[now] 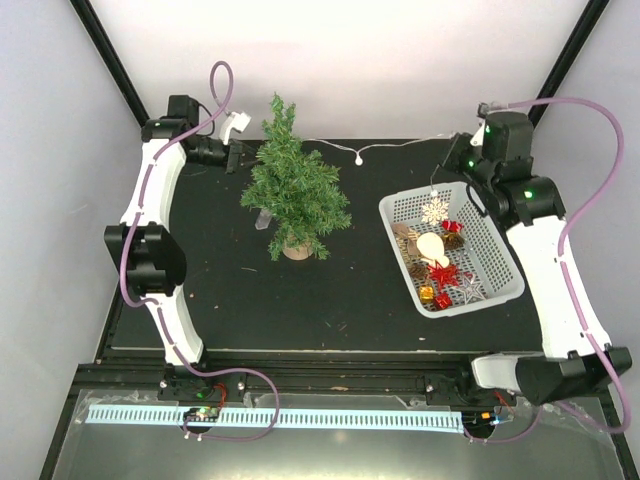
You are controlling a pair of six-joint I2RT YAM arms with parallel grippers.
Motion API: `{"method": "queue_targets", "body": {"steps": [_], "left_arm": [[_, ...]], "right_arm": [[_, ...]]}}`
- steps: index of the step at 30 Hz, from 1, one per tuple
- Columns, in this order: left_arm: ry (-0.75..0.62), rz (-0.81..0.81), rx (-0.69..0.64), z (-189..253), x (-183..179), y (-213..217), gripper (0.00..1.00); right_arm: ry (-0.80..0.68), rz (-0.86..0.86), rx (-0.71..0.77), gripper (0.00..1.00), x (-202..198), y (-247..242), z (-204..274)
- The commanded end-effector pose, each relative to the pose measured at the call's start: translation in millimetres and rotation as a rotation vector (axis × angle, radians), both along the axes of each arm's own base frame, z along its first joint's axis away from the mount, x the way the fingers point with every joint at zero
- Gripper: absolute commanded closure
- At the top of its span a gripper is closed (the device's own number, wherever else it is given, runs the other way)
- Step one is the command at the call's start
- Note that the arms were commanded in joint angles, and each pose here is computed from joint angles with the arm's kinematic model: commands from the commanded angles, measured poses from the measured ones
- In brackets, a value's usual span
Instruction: Decorate the small christmas tree
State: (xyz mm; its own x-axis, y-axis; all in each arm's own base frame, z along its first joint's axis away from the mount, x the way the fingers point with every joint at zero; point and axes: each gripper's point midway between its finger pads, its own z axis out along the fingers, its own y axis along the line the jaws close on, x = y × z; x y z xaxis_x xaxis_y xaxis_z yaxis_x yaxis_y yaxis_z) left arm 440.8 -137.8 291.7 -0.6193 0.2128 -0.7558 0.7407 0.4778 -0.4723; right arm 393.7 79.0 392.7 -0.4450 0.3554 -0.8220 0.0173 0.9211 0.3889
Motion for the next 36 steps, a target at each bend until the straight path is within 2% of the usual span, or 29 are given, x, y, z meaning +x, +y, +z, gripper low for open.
{"method": "queue_targets", "body": {"steps": [1, 4, 7, 9, 14, 22, 29, 36], "left_arm": [[0.0, -0.017, 0.015, -8.7, 2.8, -4.4, 0.97], [0.011, -0.031, 0.019, -10.5, -1.6, -8.5, 0.93], [0.02, -0.042, 0.024, -11.6, -6.0, -11.7, 0.83], [0.018, -0.041, 0.028, -10.4, -7.0, -11.8, 0.67], [-0.004, -0.025, 0.055, -3.6, -9.9, -8.8, 0.39], [-0.106, 0.023, 0.136, 13.2, -12.8, 1.2, 0.02], [-0.228, 0.145, 0.25, 32.4, -2.4, 25.0, 0.01], [-0.339, 0.311, 0.35, 61.4, 7.7, 55.0, 0.01]], "right_arm": [[0.015, -0.018, -0.068, 0.99, -26.6, -11.9, -7.0], [0.046, -0.001, -0.088, 0.99, -40.7, -12.0, -18.0], [0.073, 0.016, -0.103, 0.99, -51.8, -11.4, -28.9], [0.086, 0.024, -0.111, 0.99, -56.6, -11.1, -33.7], [0.113, 0.053, -0.111, 0.99, -64.6, -6.6, -41.9], [0.135, 0.074, -0.121, 0.99, -81.3, -7.2, -51.9], [0.172, 0.078, -0.132, 0.99, -92.9, -10.1, -66.0], [0.249, 0.201, -0.145, 0.99, -113.0, 11.4, -80.6]]}}
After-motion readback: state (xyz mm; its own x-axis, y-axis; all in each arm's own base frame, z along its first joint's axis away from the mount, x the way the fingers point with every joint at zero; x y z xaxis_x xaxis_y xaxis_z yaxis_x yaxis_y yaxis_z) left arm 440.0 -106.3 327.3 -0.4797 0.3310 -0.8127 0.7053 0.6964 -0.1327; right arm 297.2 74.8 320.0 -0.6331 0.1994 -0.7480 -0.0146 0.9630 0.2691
